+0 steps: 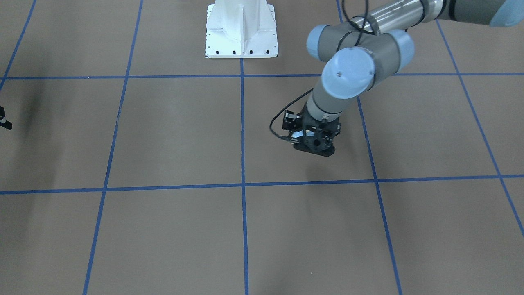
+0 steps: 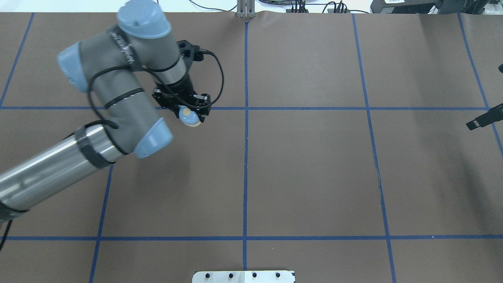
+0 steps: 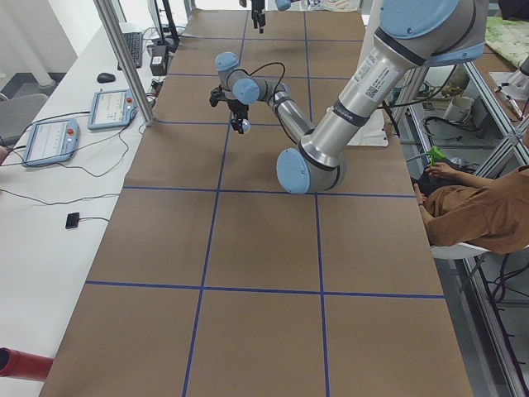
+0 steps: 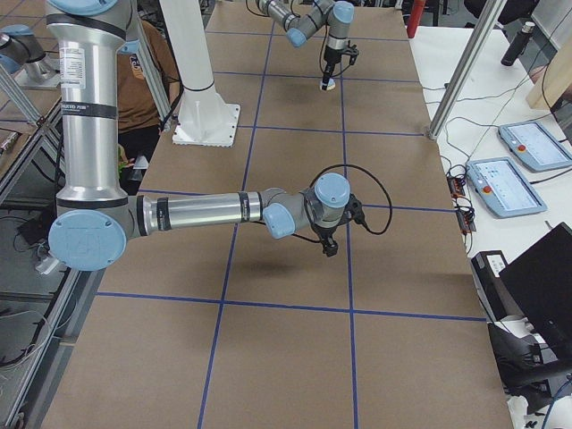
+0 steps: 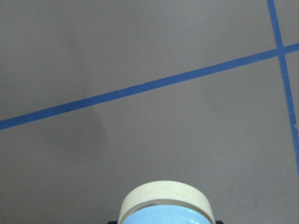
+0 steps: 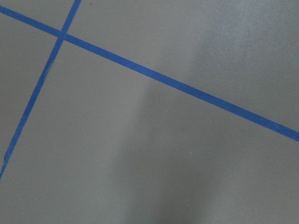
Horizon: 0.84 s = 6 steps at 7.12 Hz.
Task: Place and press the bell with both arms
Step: 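Carry the bell with the left gripper toward the table center, then lower the bell onto the center grid crossing and open the left gripper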
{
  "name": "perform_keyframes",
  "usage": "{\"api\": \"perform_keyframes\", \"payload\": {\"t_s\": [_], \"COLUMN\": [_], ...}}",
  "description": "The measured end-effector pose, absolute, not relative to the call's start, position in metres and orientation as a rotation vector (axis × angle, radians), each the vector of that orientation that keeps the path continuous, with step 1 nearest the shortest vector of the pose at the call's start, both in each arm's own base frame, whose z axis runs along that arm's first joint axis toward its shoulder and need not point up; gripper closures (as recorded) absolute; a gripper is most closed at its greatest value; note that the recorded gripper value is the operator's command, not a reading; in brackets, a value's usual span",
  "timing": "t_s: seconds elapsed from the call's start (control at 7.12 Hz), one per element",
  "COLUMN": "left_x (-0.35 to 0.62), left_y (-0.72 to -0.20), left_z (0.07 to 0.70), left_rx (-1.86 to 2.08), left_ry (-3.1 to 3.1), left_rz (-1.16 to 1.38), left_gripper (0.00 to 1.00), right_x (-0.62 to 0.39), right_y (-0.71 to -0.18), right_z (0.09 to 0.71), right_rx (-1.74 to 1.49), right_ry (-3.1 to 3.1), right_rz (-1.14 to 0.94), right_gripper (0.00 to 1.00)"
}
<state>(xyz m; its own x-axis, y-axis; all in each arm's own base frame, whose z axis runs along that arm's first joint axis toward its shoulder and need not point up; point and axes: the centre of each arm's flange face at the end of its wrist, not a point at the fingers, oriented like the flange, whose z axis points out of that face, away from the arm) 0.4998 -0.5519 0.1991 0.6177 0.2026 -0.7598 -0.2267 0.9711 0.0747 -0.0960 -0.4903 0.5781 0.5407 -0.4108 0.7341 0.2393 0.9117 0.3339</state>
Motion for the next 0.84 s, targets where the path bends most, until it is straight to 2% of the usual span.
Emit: {"api": "perform_keyframes", "payload": {"t_s": [0.14, 0.28, 0.56, 0.84], "left_x": [0.550, 0.587, 0.628, 0.650], "left_y": [-0.564, -0.569, -0.566, -0.562], "left_z": [0.168, 0.145, 0.141, 0.154], "left_rx": [-0.087, -0.137, -0.208, -0.240], "left_ry": [0.846, 0.820, 0.779, 0.765], "left_rz": [0.218, 0.187, 0.141, 0.107], "left_gripper": [0.77, 0.77, 0.53, 0.45], "right_x": [-0.096, -0.096, -0.096, -0.096], "right_y": [-0.491, -0.491, -0.491, -0.491], "right_z": [0.578, 0.578, 0.578, 0.577], "right_rx": [0.202, 0.202, 0.203, 0.204], "right_ry": [-0.922, -0.922, -0.923, -0.924], "right_rz": [-0.389, -0.389, -0.389, -0.389], "right_gripper": [0.00, 0.00, 0.00, 0.00]}}
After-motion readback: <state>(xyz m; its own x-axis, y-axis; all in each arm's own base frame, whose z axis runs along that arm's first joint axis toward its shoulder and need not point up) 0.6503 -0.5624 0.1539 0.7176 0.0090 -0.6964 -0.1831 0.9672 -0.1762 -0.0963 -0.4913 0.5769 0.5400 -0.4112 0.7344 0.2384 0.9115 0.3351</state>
